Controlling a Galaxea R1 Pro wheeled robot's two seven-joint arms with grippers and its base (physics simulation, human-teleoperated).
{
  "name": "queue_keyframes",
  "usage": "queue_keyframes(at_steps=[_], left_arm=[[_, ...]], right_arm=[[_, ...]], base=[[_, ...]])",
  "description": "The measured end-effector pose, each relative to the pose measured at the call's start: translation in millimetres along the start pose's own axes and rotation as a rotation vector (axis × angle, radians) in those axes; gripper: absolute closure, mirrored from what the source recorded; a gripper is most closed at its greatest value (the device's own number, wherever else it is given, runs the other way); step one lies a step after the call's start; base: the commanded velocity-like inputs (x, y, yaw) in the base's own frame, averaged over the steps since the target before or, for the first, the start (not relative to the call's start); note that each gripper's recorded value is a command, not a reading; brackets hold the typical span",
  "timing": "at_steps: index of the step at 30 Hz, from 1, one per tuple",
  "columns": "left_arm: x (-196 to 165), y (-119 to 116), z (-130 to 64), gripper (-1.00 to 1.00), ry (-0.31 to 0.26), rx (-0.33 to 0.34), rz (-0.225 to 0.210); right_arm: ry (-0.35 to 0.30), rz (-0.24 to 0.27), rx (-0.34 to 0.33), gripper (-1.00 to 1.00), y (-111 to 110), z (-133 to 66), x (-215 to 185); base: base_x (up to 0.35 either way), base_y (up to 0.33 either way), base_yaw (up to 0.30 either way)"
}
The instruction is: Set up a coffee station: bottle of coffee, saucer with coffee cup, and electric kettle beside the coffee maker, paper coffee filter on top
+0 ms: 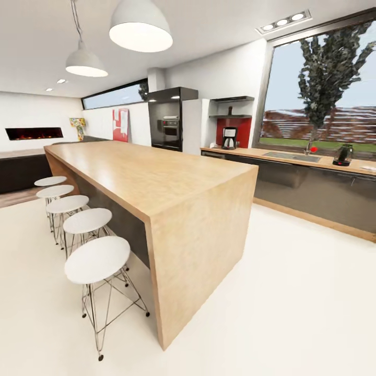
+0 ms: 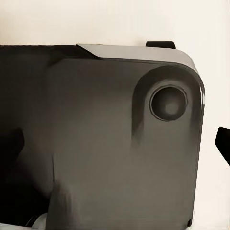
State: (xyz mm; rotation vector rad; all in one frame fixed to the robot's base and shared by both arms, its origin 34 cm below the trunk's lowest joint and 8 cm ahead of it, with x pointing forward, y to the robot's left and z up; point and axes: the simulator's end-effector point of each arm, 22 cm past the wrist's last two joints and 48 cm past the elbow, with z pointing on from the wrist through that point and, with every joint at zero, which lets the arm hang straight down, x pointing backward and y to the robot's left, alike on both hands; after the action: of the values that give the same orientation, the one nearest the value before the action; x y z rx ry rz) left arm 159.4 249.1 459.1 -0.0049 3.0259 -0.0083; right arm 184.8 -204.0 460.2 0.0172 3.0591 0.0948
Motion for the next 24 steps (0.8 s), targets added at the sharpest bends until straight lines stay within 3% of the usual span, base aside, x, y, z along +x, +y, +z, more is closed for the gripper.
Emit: queue_keyframes(at_steps=[24], left_arm=[[-5, 4, -37.2, -1.00, -0.005, -0.014, -0.005]], right_arm=[[-0.014, 0.000, -0.001, -1.00, 3, -37.2, -9]], base=[[0.000, 0.000, -0.267]])
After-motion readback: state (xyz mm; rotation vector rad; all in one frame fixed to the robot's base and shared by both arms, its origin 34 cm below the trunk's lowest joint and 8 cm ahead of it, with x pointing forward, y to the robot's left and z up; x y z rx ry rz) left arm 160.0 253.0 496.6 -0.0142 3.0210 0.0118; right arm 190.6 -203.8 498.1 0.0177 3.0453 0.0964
